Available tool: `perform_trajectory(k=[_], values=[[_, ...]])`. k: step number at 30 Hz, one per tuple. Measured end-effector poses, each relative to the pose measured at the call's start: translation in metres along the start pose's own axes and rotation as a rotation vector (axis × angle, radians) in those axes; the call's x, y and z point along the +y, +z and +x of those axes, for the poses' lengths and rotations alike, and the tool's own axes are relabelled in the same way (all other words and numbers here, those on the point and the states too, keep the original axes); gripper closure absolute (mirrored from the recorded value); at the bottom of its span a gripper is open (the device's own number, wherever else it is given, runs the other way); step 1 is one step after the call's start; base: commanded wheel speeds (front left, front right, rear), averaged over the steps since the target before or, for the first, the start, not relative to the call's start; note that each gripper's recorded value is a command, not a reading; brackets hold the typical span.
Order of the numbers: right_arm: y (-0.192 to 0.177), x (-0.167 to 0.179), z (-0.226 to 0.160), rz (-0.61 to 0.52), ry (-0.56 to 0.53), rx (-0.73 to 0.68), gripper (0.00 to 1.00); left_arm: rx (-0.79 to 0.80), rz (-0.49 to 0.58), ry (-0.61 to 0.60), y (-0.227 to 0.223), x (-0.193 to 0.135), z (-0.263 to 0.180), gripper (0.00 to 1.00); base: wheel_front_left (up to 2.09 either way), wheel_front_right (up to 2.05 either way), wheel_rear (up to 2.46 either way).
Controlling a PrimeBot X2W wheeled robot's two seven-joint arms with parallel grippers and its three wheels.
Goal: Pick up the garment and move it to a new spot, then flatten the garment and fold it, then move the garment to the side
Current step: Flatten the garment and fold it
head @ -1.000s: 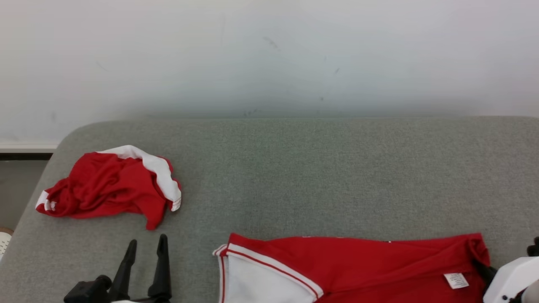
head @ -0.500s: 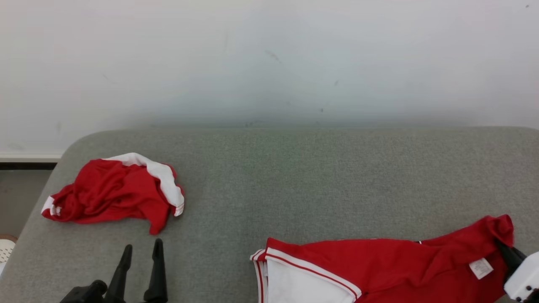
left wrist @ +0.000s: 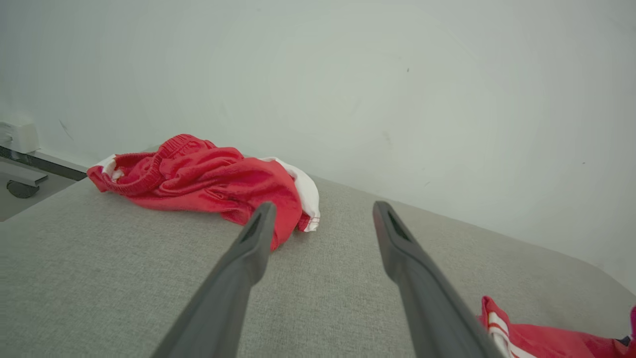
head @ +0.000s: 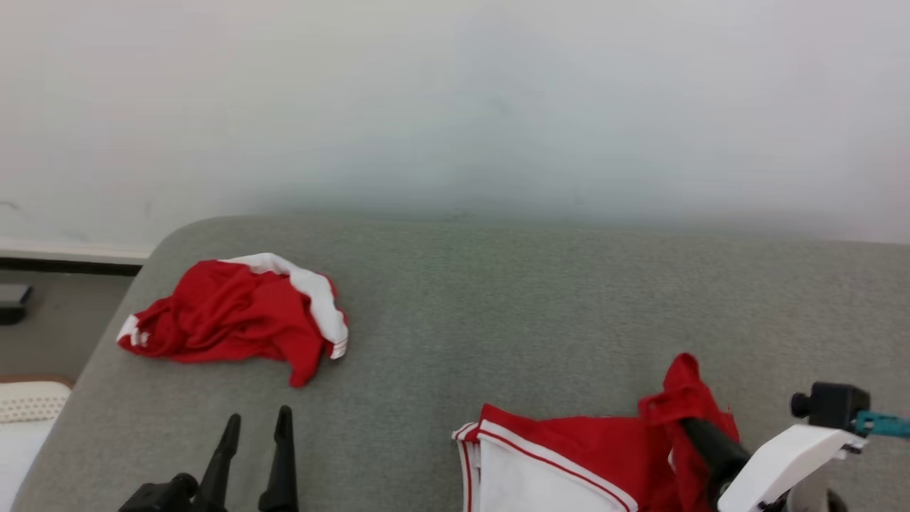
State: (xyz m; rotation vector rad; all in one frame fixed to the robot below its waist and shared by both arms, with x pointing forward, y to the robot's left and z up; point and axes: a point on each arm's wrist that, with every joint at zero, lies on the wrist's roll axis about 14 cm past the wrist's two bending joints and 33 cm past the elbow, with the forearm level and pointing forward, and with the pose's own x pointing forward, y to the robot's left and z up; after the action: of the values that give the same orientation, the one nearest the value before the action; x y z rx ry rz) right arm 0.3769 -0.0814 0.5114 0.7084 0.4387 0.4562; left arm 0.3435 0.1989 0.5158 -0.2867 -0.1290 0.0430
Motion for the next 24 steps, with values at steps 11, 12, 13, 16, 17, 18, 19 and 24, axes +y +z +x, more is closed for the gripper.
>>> perform_trajectory(k=[11,12,13,16,17,18,19,24], values=[[-0.079,0.045,0.037,0.148,0.141,0.172,1.0,-0.042,0.02,0.089,0.016,0.029,-0.021,0.0,0.0,0.0,0.0],[-0.084,0.047,0.04,0.156,0.146,0.184,1.0,-0.044,0.021,0.094,0.016,0.031,-0.023,0.0,0.0,0.0,0.0],[-0.09,0.05,0.042,0.167,0.153,0.201,1.0,-0.047,0.021,0.1,0.018,0.033,-0.025,0.0,0.0,0.0,0.0],[-0.107,0.059,0.047,0.186,0.169,0.245,1.0,-0.054,0.024,0.108,0.02,0.036,-0.027,0.0,0.0,0.0,0.0],[-0.11,0.062,0.049,0.193,0.177,0.256,1.0,-0.054,0.024,0.109,0.02,0.036,-0.028,0.0,0.0,0.0,0.0],[-0.113,0.066,0.051,0.201,0.185,0.263,1.0,-0.054,0.024,0.11,0.02,0.037,-0.028,0.0,0.0,0.0,0.0],[-0.117,0.068,0.052,0.211,0.191,0.271,1.0,-0.053,0.025,0.112,0.02,0.037,-0.028,0.0,0.0,0.0,0.0],[-0.129,0.073,0.059,0.257,0.19,0.294,1.0,-0.043,0.031,0.111,0.017,0.038,-0.025,0.0,0.0,0.0,0.0]])
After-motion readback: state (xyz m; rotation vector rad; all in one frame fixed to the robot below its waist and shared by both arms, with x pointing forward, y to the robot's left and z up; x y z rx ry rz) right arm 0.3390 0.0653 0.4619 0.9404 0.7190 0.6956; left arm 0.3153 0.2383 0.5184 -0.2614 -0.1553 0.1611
